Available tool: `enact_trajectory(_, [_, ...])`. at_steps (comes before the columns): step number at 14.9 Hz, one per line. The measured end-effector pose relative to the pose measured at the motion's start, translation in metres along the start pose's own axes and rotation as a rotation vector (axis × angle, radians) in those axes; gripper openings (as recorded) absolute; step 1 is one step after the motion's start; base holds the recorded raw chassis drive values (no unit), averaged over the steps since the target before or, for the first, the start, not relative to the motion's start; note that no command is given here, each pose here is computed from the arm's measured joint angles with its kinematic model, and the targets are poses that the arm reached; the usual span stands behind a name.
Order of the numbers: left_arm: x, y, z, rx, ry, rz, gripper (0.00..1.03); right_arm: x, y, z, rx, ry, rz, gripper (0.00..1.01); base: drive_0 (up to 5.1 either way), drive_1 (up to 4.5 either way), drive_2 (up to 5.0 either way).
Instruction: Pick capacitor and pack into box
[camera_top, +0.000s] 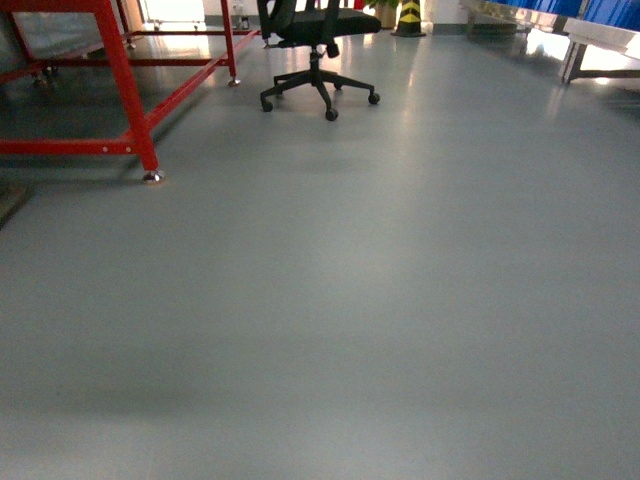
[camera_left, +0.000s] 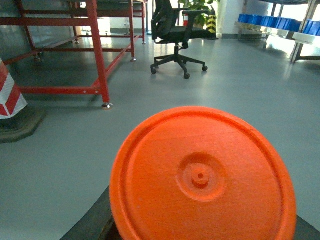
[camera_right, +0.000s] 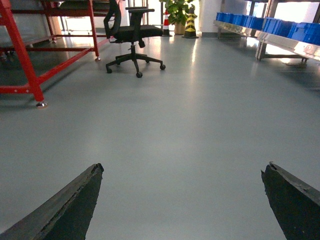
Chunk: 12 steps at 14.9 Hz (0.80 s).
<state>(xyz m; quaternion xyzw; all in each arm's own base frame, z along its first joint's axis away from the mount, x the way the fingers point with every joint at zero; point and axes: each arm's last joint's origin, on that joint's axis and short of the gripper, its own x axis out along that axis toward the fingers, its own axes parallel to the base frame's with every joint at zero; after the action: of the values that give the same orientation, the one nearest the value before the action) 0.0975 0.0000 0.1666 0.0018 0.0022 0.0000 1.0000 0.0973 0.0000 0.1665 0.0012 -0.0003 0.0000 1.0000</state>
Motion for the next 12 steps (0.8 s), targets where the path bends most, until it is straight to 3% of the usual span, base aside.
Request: enact_trajectory(12, [0.0000, 0.0000, 0.0002, 0.000, -0.002, 0.000, 0.44, 0.0000, 0.0000, 0.0000, 0.000, 0.000, 0.000, 0.98, -5.1, 2.37, 2.4])
